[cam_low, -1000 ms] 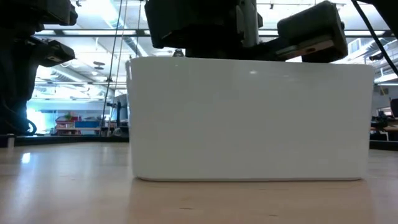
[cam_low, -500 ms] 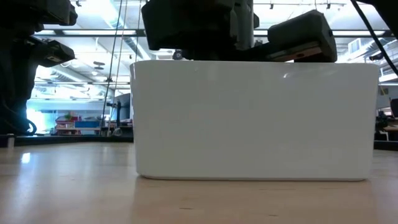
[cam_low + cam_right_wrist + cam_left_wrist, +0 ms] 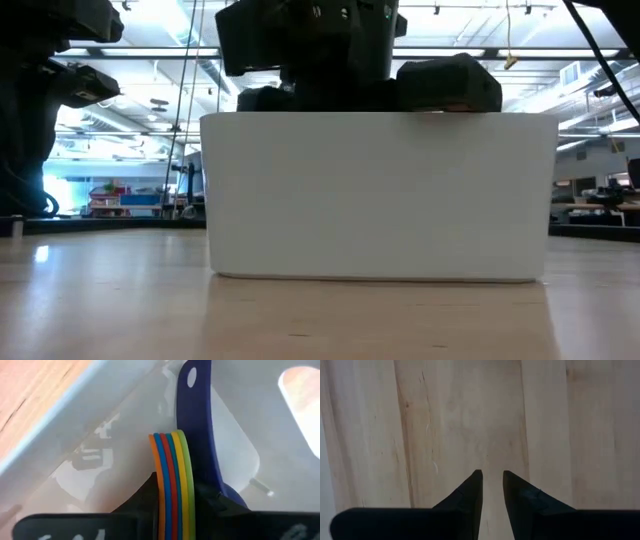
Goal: Nest measuring cups in basket
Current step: Remove the nested measuring cups from the white bin
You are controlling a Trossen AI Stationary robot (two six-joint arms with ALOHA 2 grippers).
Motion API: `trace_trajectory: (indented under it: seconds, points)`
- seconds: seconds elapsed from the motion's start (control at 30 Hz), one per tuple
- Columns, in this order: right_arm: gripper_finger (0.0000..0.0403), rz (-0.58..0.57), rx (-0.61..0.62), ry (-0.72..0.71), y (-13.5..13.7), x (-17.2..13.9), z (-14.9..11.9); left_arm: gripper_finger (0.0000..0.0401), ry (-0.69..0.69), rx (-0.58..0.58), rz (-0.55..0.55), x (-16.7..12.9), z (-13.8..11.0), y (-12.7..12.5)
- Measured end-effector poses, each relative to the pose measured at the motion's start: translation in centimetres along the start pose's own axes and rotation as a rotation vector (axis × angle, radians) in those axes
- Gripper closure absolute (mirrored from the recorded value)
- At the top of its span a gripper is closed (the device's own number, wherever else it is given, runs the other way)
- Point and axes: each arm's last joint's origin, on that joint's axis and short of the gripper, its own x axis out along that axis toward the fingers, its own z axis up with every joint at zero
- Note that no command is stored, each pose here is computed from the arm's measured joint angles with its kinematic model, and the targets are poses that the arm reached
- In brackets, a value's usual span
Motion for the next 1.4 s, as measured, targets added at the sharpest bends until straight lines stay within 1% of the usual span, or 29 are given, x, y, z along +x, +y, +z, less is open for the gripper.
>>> trace_trajectory:
  seconds: [0.2,0.23,0.33,0.47,0.53,0.63,0.7,0.87,0.93,1.0,1.1,1.2,1.3,1.4]
  points:
    - [0.0326,-0.042,-0.002,0.029,0.3,-0.4,0.0,0.0317,0.004,0.001,0.002,0.0,0.0,0.0]
    - [0.0326,-0.041,-0.009,0.033,0.3,-0.5,0.0,0.0317,0.004,0.001,0.002,0.0,0.0,0.0]
    - [0.0326,0.01,-0.009,0.015,0.2,-1.3,0.1,0.0317,0.004,0.002,0.002,0.0,0.0,0.0]
    - [0.0326,-0.011,0.001,-0.013,-0.2,-2.9,0.4,0.0317,0.004,0.006,0.002,0.0,0.0,0.0]
    - [0.0326,-0.033,0.016,-0.034,-0.4,-3.4,0.6,0.0317,0.004,0.011,0.002,0.0,0.0,0.0]
    - [0.0326,-0.045,0.075,-0.037,-0.5,-3.5,0.6,0.0317,0.004,0.012,0.002,0.0,0.0,0.0]
    - [0.0326,-0.079,0.098,-0.031,-0.5,-3.6,0.7,0.0317,0.004,0.012,0.002,0.0,0.0,0.0]
    - [0.0326,-0.215,0.152,0.007,-0.4,-3.5,0.8,0.0317,0.004,0.032,0.002,0.0,0.0,0.0]
    - [0.0326,-0.232,0.202,0.002,-0.2,-3.5,0.9,0.0317,0.004,0.034,0.002,0.0,0.0,0.0]
    - [0.0327,-0.241,0.245,0.006,0.2,-3.2,0.9,0.0317,0.004,0.035,0.002,0.0,0.0,0.0]
    - [0.0327,-0.268,0.255,0.036,1.2,-2.6,1.0,0.0317,0.004,0.037,0.002,0.0,0.0,0.0]
    - [0.0327,-0.324,0.266,0.047,2.2,-2.5,1.2,0.0317,0.004,0.037,0.002,0.0,0.0,0.0]
    - [0.0327,-0.409,0.284,0.053,2.8,-2.5,1.4,0.0317,0.004,0.038,0.002,0.0,0.0,0.0]
    - [0.0327,-0.468,0.335,0.044,3.1,-2.7,1.6,0.0317,0.004,0.038,0.002,0.0,0.0,0.0]
